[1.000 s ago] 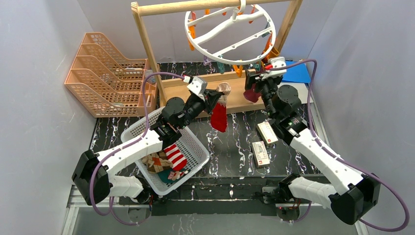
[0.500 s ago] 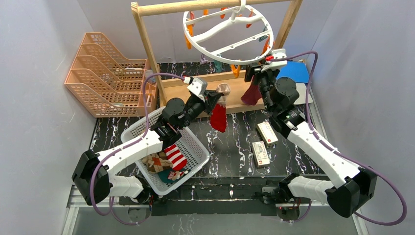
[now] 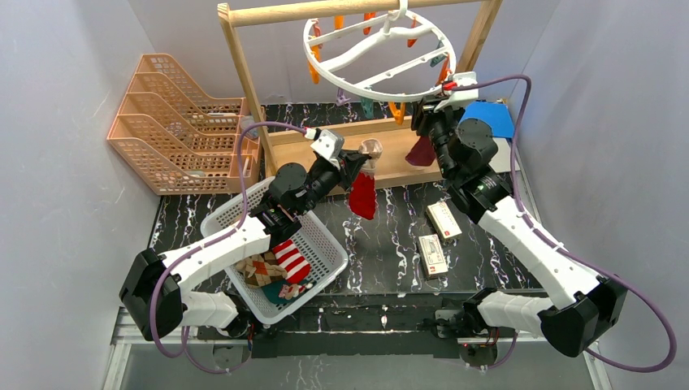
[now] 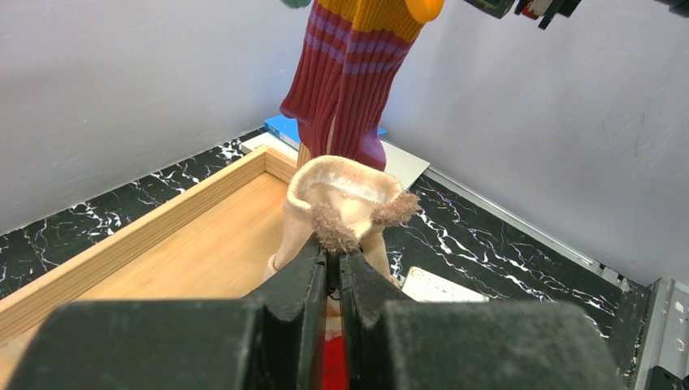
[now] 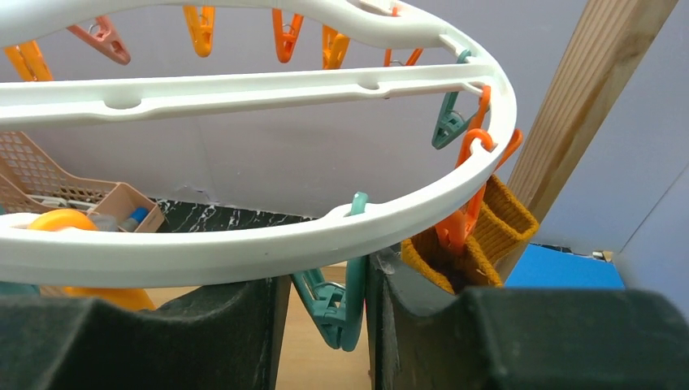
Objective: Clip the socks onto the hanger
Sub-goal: Open the clamp at the hanger.
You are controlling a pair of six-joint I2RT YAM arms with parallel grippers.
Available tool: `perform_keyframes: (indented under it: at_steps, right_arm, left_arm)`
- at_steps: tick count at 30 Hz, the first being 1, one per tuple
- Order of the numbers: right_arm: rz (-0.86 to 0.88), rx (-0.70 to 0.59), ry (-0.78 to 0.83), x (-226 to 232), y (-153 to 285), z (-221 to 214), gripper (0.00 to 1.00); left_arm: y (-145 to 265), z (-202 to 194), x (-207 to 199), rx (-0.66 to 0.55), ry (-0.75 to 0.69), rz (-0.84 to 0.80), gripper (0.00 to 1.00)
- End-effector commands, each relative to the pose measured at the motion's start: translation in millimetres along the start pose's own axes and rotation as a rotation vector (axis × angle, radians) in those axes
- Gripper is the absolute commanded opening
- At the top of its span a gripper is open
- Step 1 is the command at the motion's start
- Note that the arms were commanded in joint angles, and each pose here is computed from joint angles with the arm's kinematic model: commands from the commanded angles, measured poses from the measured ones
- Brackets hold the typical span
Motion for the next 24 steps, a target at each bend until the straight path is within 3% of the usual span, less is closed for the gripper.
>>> perform_keyframes:
  at_steps: [1,10,13,15,24]
  right_arm:
    - [-0.031,-0.047,-0.08,-9.1,-1.2,32.5,0.42]
    - [-0.01,0.001,-0.142,-8.3,-1.1,45.2,0.3]
    - [0.002,0.008,-0.147,-7.2,-0.4,44.8,0.18]
    - [0.001,0.016,-0.15,-6.5,-0.5,42.5,0.01]
    - [0.01,0.036,-0.17,-0.5,-6.5,34.9,0.01]
  left_arm:
    - [3.7,13.3,-4.5,-0.058,-0.005,-0.009,0.0]
    - [3.3,16.1,-6.3,-0.065,0.006,-0.019,0.0]
    - [3.1,17.1,-7.0,-0.067,0.01,-0.022,0.0]
    - [3.0,17.8,-7.5,-0.069,0.011,-0.023,0.0]
    - [-0.1,22.5,-9.6,-0.081,0.022,-0.026,0.0]
Point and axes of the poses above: each gripper's point midway between its finger pads, its own y axis back along the fingers, its own x axis along the line the jaws close on, z = x × y, the point moved 9 cm from there along y, back along the fingers, and after that the axes turned 14 degrees about y, right-handed, at the moved point
